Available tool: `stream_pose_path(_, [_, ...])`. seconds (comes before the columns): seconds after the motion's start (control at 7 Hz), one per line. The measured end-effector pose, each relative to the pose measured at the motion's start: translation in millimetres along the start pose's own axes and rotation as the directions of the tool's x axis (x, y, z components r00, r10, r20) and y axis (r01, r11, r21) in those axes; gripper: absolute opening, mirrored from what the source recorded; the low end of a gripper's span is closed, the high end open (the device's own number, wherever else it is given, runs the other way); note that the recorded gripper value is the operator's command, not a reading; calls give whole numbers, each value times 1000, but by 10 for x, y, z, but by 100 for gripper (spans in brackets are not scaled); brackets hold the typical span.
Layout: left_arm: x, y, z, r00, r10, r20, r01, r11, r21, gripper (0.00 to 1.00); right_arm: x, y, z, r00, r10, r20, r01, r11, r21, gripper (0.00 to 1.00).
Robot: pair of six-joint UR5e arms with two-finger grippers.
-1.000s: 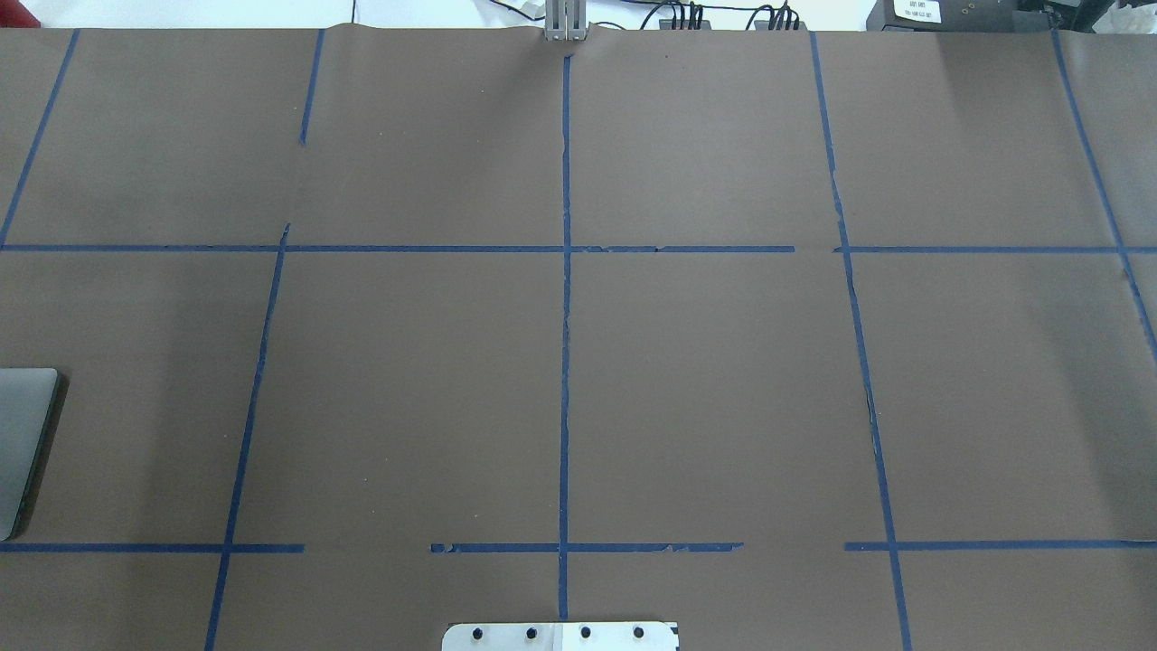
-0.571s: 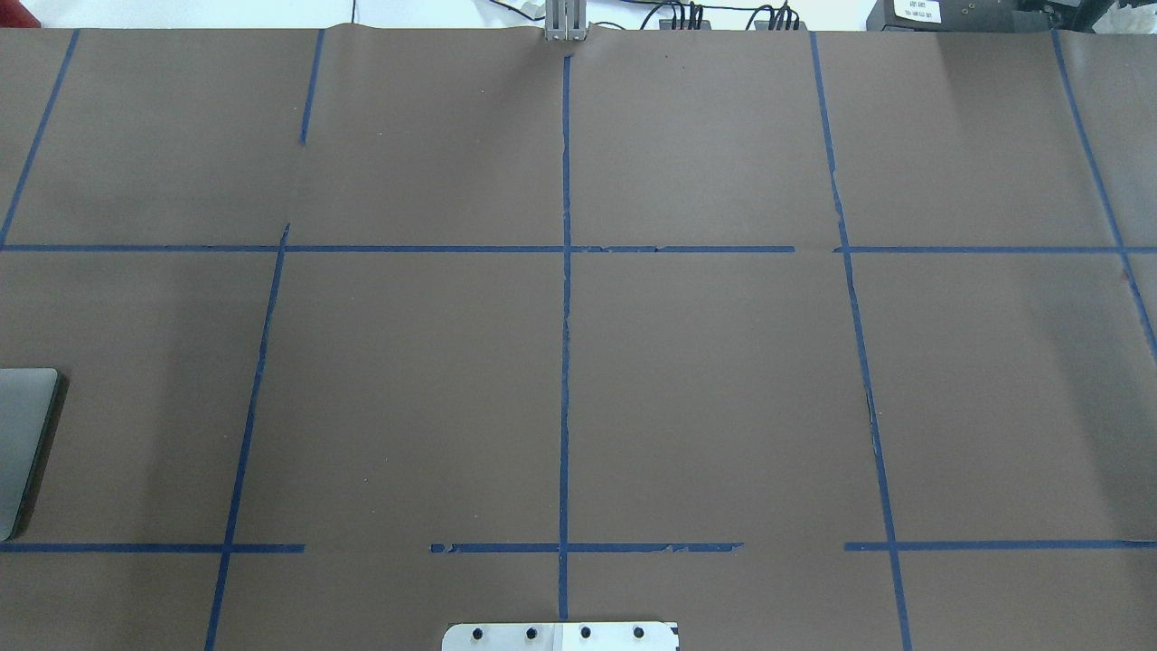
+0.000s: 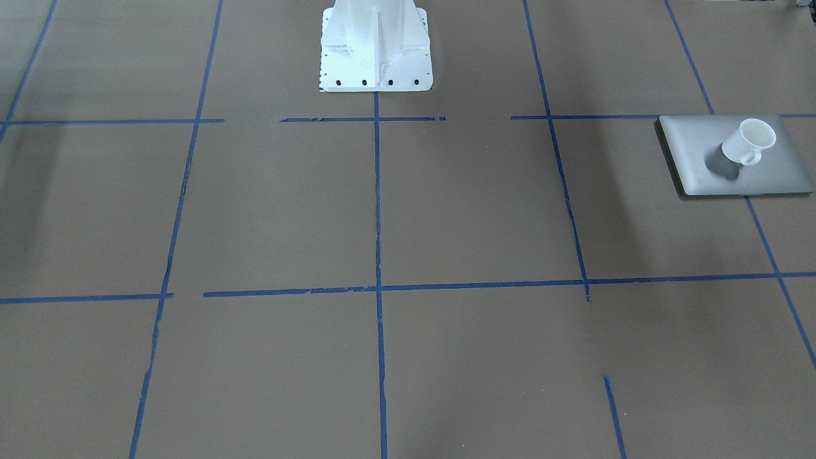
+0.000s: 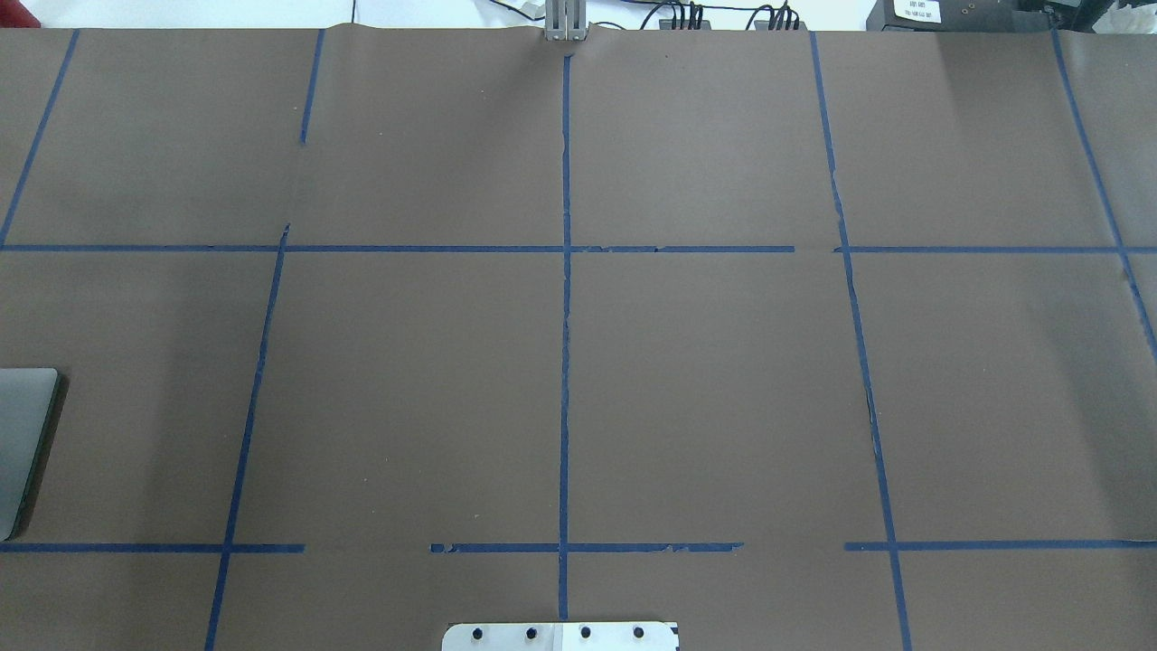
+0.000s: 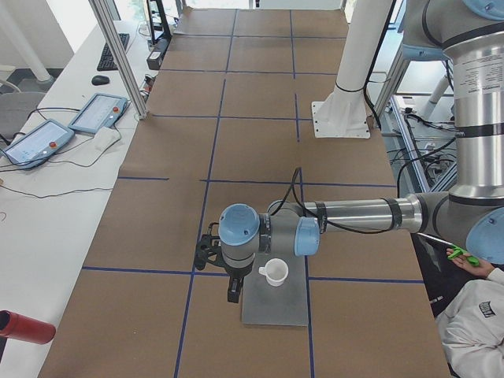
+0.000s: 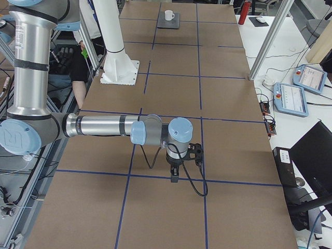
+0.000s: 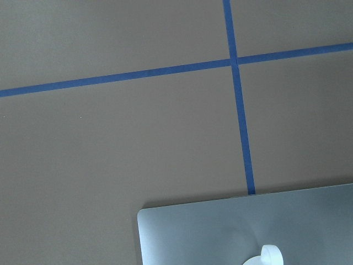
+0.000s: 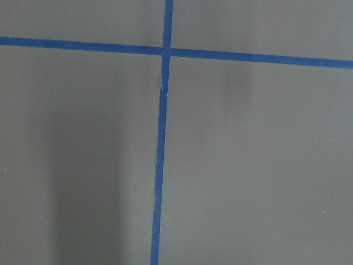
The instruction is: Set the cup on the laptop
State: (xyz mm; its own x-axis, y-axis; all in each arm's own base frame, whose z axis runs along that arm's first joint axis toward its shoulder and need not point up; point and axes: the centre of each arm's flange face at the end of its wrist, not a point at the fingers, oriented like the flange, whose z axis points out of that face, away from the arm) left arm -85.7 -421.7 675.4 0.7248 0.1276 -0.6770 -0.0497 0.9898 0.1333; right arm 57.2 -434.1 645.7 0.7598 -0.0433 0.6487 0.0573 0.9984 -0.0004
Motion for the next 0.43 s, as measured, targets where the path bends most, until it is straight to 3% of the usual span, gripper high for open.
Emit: stream_pose_path(0.43, [-2, -2, 3, 1000, -4, 0, 4, 1000, 0, 100, 0, 0, 0, 1000, 0, 0, 0, 1000, 0, 100])
